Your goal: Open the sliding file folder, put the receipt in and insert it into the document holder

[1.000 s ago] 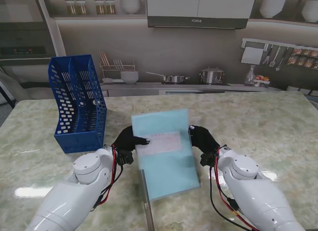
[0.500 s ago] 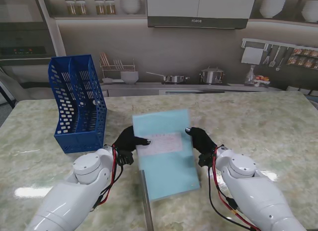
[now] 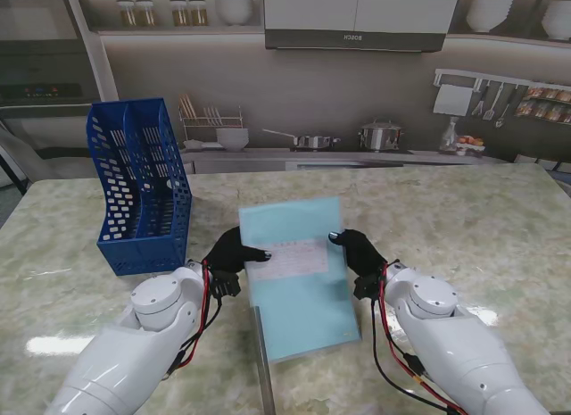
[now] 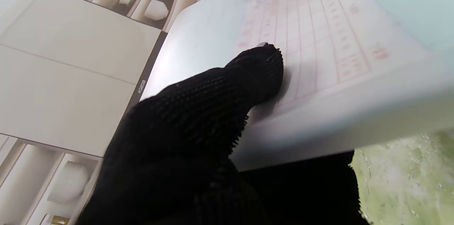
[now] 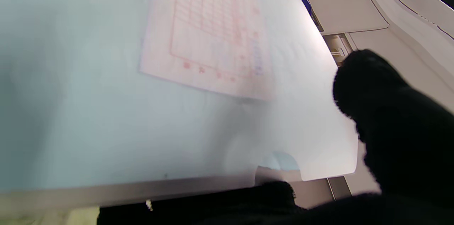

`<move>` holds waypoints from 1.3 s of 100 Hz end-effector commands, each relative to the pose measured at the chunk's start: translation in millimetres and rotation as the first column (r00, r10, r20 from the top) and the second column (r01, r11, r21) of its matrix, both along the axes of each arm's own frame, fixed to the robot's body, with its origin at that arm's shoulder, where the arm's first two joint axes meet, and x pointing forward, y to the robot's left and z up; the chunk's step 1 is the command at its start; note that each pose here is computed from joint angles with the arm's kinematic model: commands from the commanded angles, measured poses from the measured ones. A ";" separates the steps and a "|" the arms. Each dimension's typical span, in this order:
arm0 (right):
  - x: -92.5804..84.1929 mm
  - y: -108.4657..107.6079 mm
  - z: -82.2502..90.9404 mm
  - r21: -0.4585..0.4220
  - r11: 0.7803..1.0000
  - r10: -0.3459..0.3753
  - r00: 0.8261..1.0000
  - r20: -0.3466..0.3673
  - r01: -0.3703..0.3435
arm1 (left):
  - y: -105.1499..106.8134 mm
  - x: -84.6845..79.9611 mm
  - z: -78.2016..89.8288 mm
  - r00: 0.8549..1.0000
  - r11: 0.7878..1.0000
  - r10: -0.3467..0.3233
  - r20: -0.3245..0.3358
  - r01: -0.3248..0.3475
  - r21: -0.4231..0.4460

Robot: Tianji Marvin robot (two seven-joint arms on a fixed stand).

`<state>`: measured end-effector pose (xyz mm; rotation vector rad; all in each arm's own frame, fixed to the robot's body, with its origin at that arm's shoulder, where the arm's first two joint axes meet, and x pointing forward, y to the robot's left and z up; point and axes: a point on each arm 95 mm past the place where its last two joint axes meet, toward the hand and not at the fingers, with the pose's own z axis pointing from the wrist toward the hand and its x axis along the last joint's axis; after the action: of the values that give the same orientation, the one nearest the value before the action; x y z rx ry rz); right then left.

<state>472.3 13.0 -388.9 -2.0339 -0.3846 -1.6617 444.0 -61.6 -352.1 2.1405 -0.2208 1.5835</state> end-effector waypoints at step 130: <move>2.7 18.2 1.3 0.010 0.999 0.045 0.999 -0.017 -0.045 | -3.9 0.8 6.1 1.000 1.000 -0.011 0.010 0.011 -0.012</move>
<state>477.6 22.2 -386.7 -2.0292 -0.4180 -1.6347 444.5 -62.3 -350.1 2.1309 -0.2217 1.5821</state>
